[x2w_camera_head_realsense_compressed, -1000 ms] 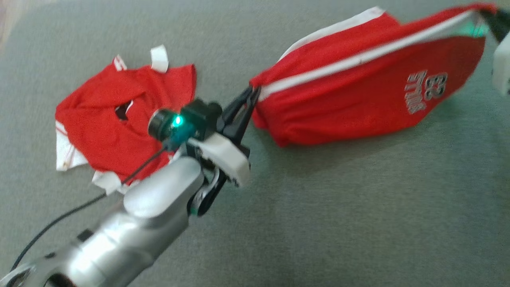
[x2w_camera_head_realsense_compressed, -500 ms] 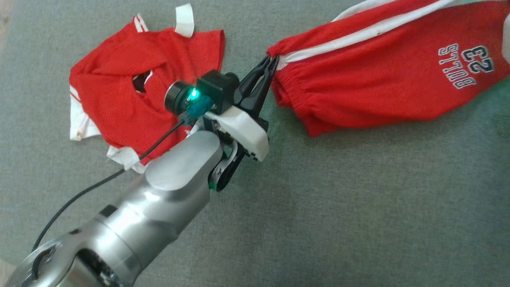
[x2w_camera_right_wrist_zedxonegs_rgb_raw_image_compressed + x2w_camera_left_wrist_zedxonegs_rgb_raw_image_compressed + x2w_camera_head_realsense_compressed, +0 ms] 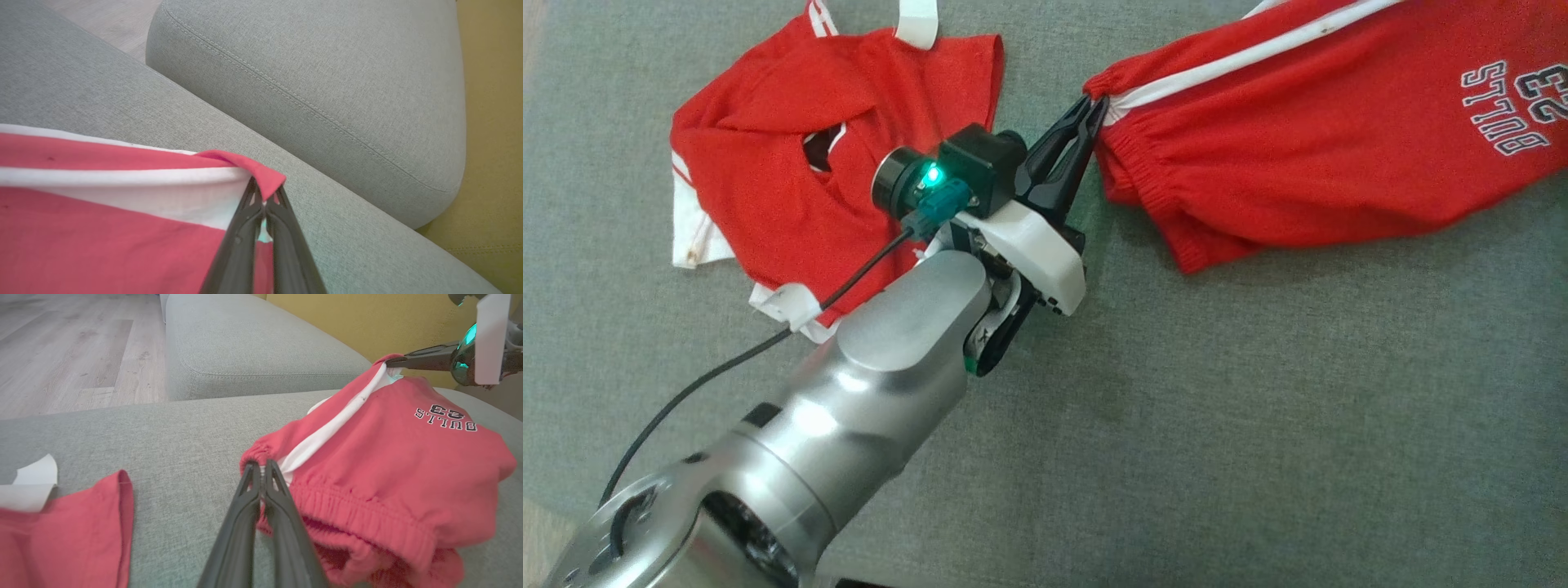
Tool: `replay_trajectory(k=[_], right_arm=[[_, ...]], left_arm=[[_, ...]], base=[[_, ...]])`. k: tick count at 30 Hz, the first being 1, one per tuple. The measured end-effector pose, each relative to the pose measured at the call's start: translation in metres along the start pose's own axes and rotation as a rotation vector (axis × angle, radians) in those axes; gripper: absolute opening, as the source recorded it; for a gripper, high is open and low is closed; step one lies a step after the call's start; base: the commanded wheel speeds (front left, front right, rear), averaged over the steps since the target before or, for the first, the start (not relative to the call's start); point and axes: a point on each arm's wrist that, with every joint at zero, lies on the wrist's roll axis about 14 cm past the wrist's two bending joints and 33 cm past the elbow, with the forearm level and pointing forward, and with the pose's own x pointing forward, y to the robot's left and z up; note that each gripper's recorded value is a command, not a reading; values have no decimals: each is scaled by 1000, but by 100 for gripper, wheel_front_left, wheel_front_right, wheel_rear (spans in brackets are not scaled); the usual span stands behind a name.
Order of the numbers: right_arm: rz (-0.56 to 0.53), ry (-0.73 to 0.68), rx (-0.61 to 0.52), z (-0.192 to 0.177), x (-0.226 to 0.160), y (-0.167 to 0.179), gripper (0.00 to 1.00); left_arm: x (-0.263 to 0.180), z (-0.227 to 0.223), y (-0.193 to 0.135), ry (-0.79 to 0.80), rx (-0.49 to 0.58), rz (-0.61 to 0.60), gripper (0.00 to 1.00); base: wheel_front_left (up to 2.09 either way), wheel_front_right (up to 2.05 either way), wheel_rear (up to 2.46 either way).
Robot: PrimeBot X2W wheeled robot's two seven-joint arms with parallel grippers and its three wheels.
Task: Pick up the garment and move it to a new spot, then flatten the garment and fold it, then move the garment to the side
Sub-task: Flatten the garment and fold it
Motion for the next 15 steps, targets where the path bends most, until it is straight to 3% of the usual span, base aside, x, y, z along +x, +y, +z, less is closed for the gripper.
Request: replay_trajectory(k=[4,5,6,8,10,13,14,15], right_arm=[[2,1,4,-3,6,0,2],[0,3,7,-5,8,0,89],[-1,0,17,-5,10,-1,100],[0,-3,33,-5,12,-1,100],[-1,-21,37,-3,14,-1,100],[-5,-44,56,3,15,-2,100],[-7,-49,63,5,14,-2,100],[-9,-56,67,6,13,-2,100]], left_arm=[[3,-2,1,5,-3,-1,0],[4,-3,2,7,-5,0,0],[5,-4,2,9,-8,-1,0],[6,-5,3,8,-10,-3,9],[7,-4,4,5,-9,-2,32],[7,-2,5,3,-5,-4,39],[7,-2,5,3,-3,-3,46],[6,-1,5,2,-1,0,69]], base=[[0,0,0],[0,0,0],[0,0,0],[0,0,0],[0,0,0],[0,0,0],[0,0,0],[0,0,0]])
